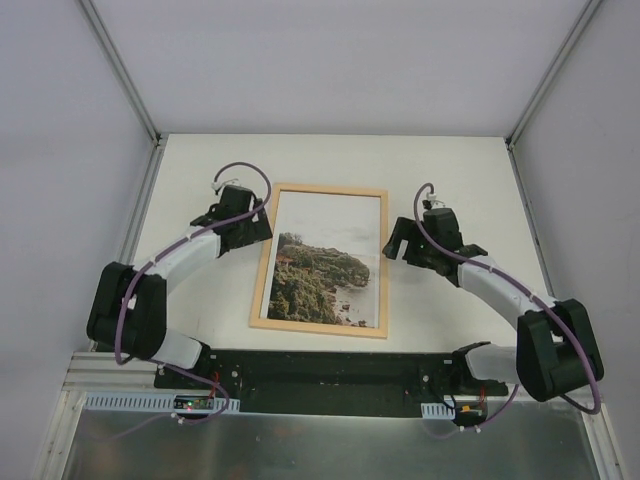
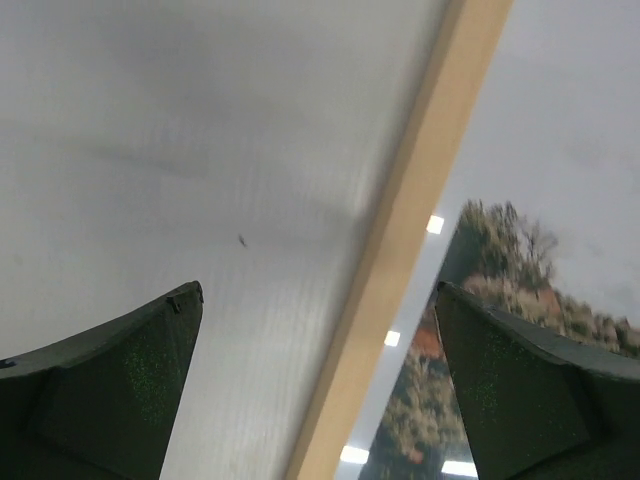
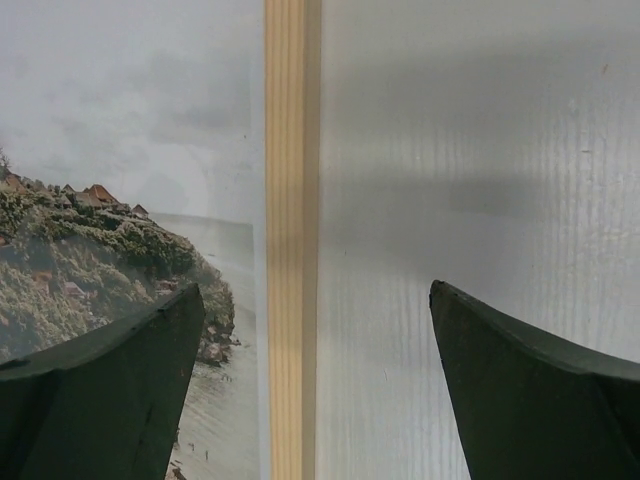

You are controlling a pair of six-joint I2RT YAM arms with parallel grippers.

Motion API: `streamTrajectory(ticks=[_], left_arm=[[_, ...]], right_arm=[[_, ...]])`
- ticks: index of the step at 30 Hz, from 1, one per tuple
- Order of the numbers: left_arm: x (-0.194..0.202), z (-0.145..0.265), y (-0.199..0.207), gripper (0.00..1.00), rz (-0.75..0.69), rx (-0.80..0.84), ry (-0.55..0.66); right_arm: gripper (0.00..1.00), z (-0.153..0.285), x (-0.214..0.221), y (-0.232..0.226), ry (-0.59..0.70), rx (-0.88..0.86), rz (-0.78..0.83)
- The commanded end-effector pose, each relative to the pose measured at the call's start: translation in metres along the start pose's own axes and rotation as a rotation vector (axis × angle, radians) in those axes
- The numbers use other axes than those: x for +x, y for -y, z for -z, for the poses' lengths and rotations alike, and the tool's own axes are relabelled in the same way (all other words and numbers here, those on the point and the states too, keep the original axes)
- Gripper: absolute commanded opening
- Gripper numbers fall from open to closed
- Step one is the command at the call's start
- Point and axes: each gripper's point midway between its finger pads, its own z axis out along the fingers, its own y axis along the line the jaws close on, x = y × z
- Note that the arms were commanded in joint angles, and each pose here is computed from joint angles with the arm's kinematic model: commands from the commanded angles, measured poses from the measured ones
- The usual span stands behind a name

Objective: Put the photo into the frame

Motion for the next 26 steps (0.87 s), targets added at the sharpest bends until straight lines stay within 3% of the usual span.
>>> streamTrajectory(ticks=[1,6,11,16,26], left_arm=[[0.024,0.045,0.016,0.99,-0.042,0.074,0.028],[0.044,0.098,0.044,0.99,-0.124,0.264,0.037],[0.039,0.143,0.054,0.99,-0.172,0.408,0.067],[0.026,0.16,0.044,0.99,-0.197,0.389,0.133],[0.013,0.168,0.041,0.99,-0.179,0.355,0.165]], right_arm=[[0.96,0.029,-0.007,0.007,0.063,0.088,0.045],[0.96,0.066,-0.01,0.005,0.114,0.067,0.065],[0.96,0.103,-0.016,0.004,0.189,0.052,0.076],[0.96,0.12,-0.023,-0.001,0.234,0.027,0.067],[0.96,0.115,-0.027,-0.008,0.175,0.032,0.065]])
